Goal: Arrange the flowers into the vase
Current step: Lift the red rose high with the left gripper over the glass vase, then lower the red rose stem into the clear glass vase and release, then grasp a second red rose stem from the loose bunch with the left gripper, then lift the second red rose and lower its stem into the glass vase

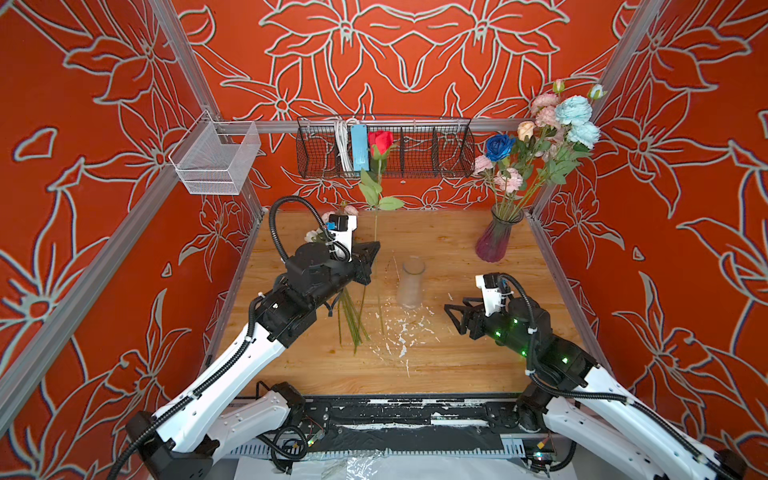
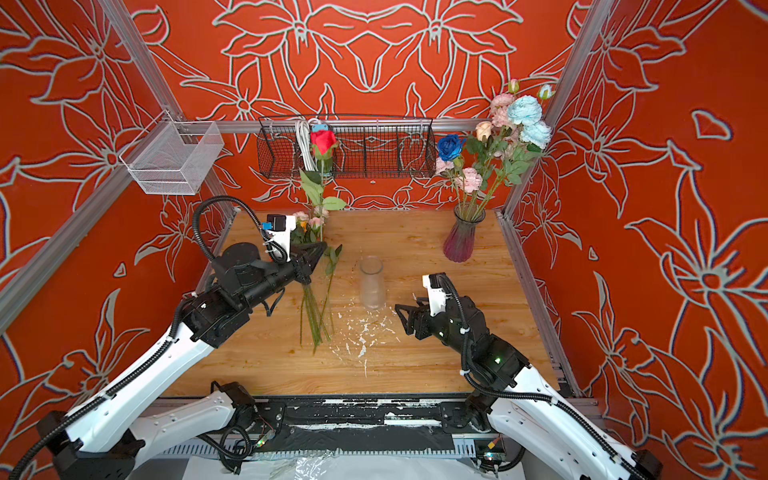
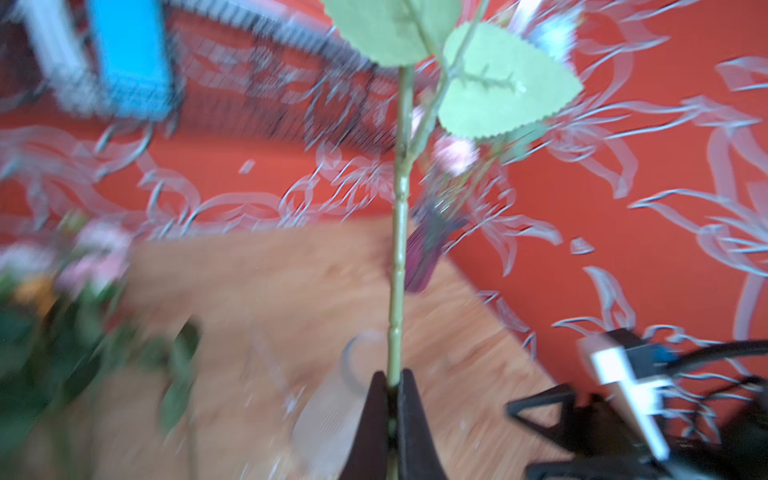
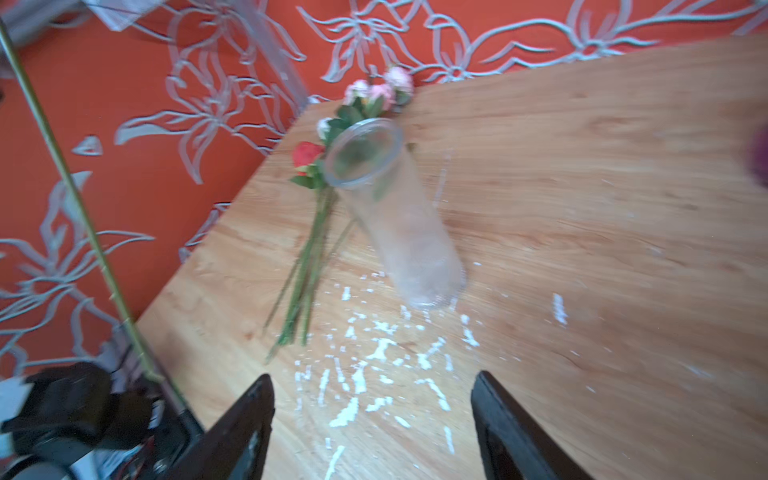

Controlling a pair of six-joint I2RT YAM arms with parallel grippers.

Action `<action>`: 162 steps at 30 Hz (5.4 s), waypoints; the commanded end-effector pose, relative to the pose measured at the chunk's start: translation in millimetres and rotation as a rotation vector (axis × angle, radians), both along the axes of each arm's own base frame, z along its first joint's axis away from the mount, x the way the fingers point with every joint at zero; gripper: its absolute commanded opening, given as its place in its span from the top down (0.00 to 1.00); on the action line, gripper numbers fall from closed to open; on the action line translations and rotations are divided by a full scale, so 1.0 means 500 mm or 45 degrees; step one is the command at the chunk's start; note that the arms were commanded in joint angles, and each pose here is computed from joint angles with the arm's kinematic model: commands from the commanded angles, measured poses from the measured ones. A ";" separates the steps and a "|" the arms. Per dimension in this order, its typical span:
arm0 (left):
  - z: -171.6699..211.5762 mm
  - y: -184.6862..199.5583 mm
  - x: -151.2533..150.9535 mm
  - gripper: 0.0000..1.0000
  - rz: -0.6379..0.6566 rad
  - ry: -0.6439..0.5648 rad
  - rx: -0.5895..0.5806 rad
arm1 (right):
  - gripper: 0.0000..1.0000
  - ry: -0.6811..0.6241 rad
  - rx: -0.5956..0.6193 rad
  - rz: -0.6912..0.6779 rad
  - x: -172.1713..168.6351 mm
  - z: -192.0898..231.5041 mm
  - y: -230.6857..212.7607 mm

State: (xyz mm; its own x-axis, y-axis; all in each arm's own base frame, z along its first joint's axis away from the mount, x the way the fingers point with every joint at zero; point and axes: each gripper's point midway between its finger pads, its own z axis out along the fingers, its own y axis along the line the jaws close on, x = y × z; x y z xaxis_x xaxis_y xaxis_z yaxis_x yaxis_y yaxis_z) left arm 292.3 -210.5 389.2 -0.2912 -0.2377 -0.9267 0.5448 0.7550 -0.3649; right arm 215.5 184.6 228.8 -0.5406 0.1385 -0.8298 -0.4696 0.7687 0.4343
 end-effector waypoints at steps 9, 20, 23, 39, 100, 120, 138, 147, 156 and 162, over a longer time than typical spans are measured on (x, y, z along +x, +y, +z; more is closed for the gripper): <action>0.243 -0.108 0.052 1.00 0.013 -0.632 -0.057 | 0.24 -0.070 0.012 -0.111 0.023 0.007 -0.021; 0.211 -0.189 0.173 1.00 0.085 -0.705 0.137 | 0.24 -0.079 -0.011 -0.185 0.009 -0.002 -0.060; 0.162 -0.191 0.184 1.00 0.095 -0.667 0.159 | 0.24 -0.080 -0.027 -0.190 0.006 -0.005 -0.065; -0.139 -0.190 0.201 0.81 0.069 -0.313 0.267 | 0.24 -0.029 -0.049 -0.183 0.016 -0.036 -0.053; -0.441 0.047 0.155 0.98 0.368 0.941 0.594 | 0.30 0.085 -0.100 -0.262 0.025 -0.095 -0.067; 0.076 -0.002 0.055 1.00 -0.002 -0.306 0.042 | 0.30 0.062 -0.068 -0.272 0.027 -0.096 -0.067; 0.219 -0.161 0.182 1.00 -0.087 -0.558 0.013 | 0.30 0.039 -0.082 -0.299 0.030 -0.091 -0.077; 0.017 -0.201 0.192 1.00 -0.077 -0.365 0.030 | 0.30 0.033 -0.109 -0.300 0.028 -0.099 -0.081; -0.142 -0.213 0.189 0.87 -0.033 -0.199 0.230 | 0.30 0.039 -0.090 -0.294 0.024 -0.095 -0.081; -0.192 -0.191 0.174 0.76 0.002 -0.138 0.294 | 0.29 0.036 -0.072 -0.293 0.021 -0.091 -0.081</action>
State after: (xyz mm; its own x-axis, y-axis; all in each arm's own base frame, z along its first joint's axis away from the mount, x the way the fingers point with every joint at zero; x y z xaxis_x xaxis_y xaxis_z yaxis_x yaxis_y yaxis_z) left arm 383.5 -314.0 287.2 -0.2034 -0.0192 -0.9789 0.5931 0.7931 -0.1388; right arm 226.8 146.6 184.9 -0.5234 0.2001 -0.8282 -0.2808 0.8772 0.3894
